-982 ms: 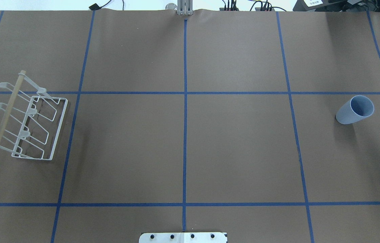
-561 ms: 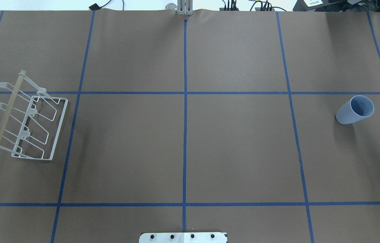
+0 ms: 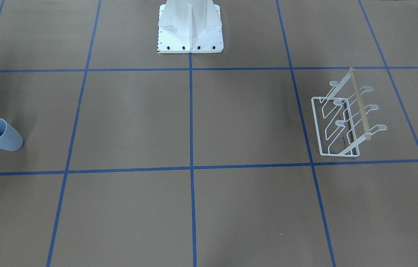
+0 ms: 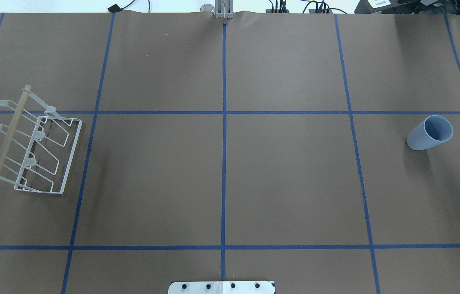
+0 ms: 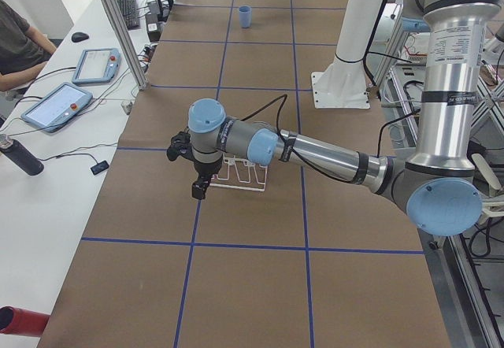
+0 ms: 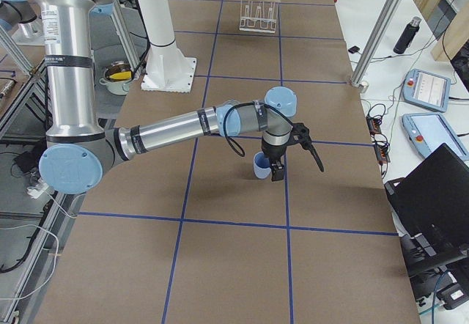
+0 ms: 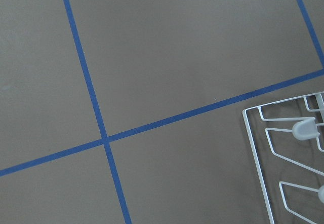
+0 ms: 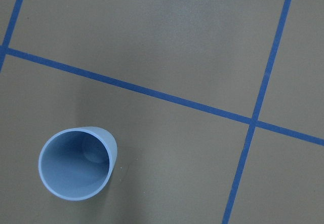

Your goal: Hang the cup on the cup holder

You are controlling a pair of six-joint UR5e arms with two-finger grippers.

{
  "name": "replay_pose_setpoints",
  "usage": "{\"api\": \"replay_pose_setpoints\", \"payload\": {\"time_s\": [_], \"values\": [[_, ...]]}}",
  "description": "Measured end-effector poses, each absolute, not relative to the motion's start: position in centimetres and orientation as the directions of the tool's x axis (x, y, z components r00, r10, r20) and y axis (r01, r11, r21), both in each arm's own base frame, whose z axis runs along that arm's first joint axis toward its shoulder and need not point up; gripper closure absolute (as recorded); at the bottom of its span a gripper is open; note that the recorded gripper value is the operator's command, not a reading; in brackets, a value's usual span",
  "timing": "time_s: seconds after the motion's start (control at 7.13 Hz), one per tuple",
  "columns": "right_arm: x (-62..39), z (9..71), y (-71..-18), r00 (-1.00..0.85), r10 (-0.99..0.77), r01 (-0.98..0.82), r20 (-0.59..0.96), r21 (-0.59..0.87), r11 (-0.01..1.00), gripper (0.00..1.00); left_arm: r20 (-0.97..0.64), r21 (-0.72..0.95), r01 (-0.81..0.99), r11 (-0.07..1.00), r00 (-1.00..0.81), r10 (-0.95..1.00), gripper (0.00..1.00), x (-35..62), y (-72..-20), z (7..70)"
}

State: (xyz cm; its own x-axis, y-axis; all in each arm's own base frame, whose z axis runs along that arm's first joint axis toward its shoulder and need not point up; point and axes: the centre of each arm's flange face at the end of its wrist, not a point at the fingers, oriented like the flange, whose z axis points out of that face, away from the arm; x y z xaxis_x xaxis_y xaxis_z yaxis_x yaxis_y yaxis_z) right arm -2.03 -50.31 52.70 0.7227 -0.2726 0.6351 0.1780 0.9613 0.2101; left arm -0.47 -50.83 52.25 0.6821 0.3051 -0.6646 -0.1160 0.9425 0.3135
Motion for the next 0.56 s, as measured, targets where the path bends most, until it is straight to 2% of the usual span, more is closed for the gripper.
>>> {"api": "replay_pose_setpoints", "payload": {"time_s": [0.56], "values": [[-2.2, 52.6, -50.61, 0.723, -0.276, 0.18, 0.634, 0.212, 0.96, 0.0, -0.664, 0.317, -0.116, 0.941, 0.682, 0.307, 0.02, -0.47, -50.79, 52.09]]}}
